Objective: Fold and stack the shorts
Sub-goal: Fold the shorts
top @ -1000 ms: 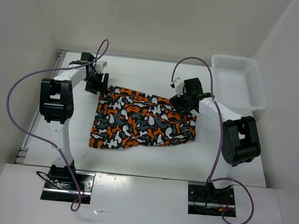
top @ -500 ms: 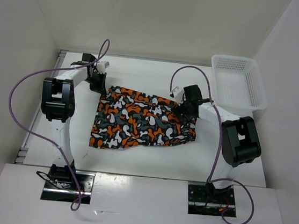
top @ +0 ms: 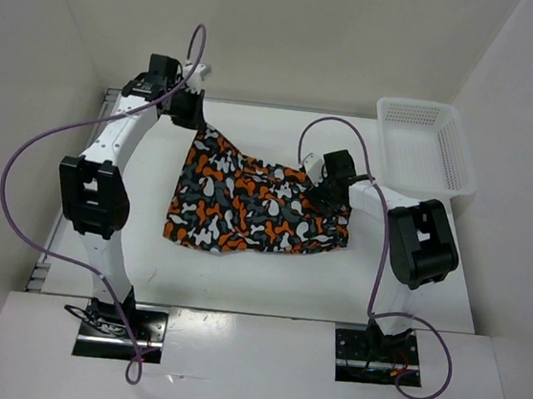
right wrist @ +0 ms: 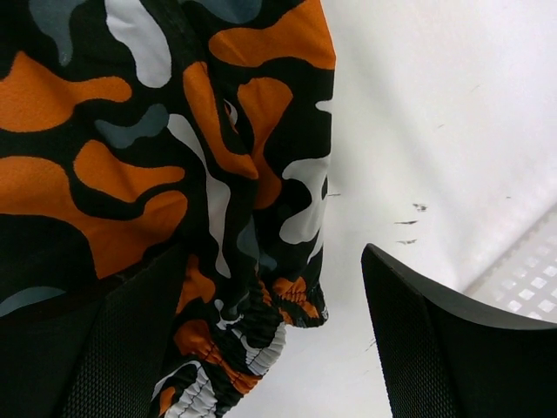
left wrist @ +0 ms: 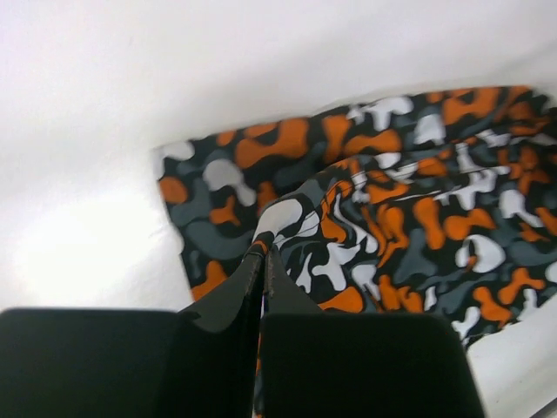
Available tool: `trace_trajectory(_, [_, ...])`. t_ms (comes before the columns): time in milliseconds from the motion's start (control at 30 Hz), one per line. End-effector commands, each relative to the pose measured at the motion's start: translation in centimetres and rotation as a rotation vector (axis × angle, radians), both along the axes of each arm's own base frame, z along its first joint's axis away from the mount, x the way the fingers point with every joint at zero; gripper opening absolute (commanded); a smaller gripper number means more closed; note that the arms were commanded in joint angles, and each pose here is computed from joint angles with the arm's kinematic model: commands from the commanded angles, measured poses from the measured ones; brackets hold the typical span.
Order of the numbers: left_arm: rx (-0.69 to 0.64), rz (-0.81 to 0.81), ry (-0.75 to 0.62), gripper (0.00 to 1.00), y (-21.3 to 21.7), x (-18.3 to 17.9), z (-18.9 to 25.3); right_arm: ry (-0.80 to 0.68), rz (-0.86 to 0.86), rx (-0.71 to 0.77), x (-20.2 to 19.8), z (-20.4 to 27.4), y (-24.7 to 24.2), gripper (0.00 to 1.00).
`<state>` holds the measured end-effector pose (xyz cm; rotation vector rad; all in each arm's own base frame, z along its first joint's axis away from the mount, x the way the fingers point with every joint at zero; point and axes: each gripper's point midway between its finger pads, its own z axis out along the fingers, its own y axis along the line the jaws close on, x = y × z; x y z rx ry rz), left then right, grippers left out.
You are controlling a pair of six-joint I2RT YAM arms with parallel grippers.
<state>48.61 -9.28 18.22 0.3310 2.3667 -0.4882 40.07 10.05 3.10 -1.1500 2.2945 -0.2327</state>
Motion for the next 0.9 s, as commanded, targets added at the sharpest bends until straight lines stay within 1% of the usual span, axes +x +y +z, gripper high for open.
trace_trajectory(0, [-0.031, -0.060, -0.041, 0.00, -2.1, 0.5, 2.5, -0.050, -0.017, -0.035, 1.7, -0.1, -0.2, 0.86])
trace_trajectory(33, [-0.032, -0.060, -0.067, 0.00, -2.2, 1.4, 2.7, -0.063, -0.040, -0.037, 1.9, 0.0, -0.4, 0.86])
trace_trajectory(67, [-0.016, -0.045, -0.086, 0.00, -1.9, 2.4, 2.8, -0.080, -0.048, -0.025, 2.4, 0.4, -0.2, 0.82])
trace_trajectory(100, [0.012, -0.020, -0.061, 0.00, -1.4, 3.2, 0.8, -0.092, -0.062, -0.022, 2.7, 0.8, -0.3, 0.79])
trace_trajectory(133, [0.024, -0.008, -0.077, 0.00, -1.2, 4.0, 0.3, -0.100, -0.087, 0.000, 2.7, 1.2, -0.1, 0.74])
trace_trajectory(167, [0.039, 0.004, -0.052, 0.00, -0.9, 4.5, -1.6, -0.113, -0.093, 0.026, 3.0, 1.9, 0.2, 0.72])
trace_trajectory(233, [0.069, 0.031, -0.047, 0.00, -0.3, 5.5, -3.8, -0.100, -0.089, 0.067, 2.8, 2.3, 0.9, 0.72])
trace_trajectory(267, [0.083, 0.038, -0.012, 0.00, -0.1, 5.7, -6.3, -0.089, -0.084, 0.071, 2.6, 2.1, 1.0, 0.72])
trace_trajectory(333, [0.127, 0.060, 0.025, 0.01, 0.2, 6.0, -9.2, -0.085, -0.084, 0.070, 2.3, 2.4, 0.9, 0.75])
trace_trajectory(367, [0.150, 0.070, 0.069, 0.02, 0.5, 6.0, -11.7, -0.086, -0.084, 0.070, 2.3, 2.4, 0.9, 0.76])
trace_trajectory(400, [0.163, 0.079, 0.077, 0.02, 0.8, 6.1, -12.4, -0.099, -0.093, 0.062, 2.4, 2.8, 0.7, 0.76])
trace_trajectory(433, [0.178, 0.090, 0.081, 0.06, 1.1, 6.3, -13.1, -0.098, -0.100, 0.067, 2.4, 2.8, 0.7, 0.76])
trace_trajectory(467, [0.179, 0.089, 0.091, 0.07, 1.1, 6.3, -13.7, -0.101, -0.100, 0.069, 2.4, 3.4, 0.7, 0.76])
trace_trajectory(567, [0.185, 0.096, 0.076, 0.11, 1.2, 6.6, -13.8, -0.079, -0.102, 0.081, 2.1, 3.4, 0.9, 0.69])
trace_trajectory(600, [0.185, 0.096, 0.076, 0.11, 1.2, 6.6, -13.8, -0.069, -0.102, 0.077, 2.1, 3.0, 0.9, 0.58])
trace_trajectory(667, [0.192, 0.104, 0.066, 0.11, 1.4, 6.7, -13.3, -0.069, -0.102, 0.077, 2.1, 3.0, 0.9, 0.43])
trace_trajectory(700, [0.192, 0.103, 0.069, 0.11, 1.4, 6.4, -13.3, -0.073, -0.108, 0.069, 2.1, 3.0, 0.7, 0.30])
trace_trajectory(767, [0.200, 0.112, 0.059, 0.11, 1.6, 6.5, -13.0, -0.079, -0.108, 0.051, 2.2, 3.1, 0.4, 0.19])
trace_trajectory(800, [0.198, 0.113, 0.046, 0.11, 1.6, 6.5, -12.3, -0.078, -0.101, 0.045, 2.2, 3.3, 0.4, 0.10])
trace_trajectory(833, [0.198, 0.113, 0.047, 0.10, 1.7, 6.3, -12.2, -0.081, -0.101, 0.046, 2.5, 3.7, 0.5, 0.03])
trace_trajectory(867, [0.196, 0.115, 0.032, 0.10, 1.7, 6.4, -11.6, -0.081, -0.101, 0.046, 2.5, 4.0, 0.5, 0.00])
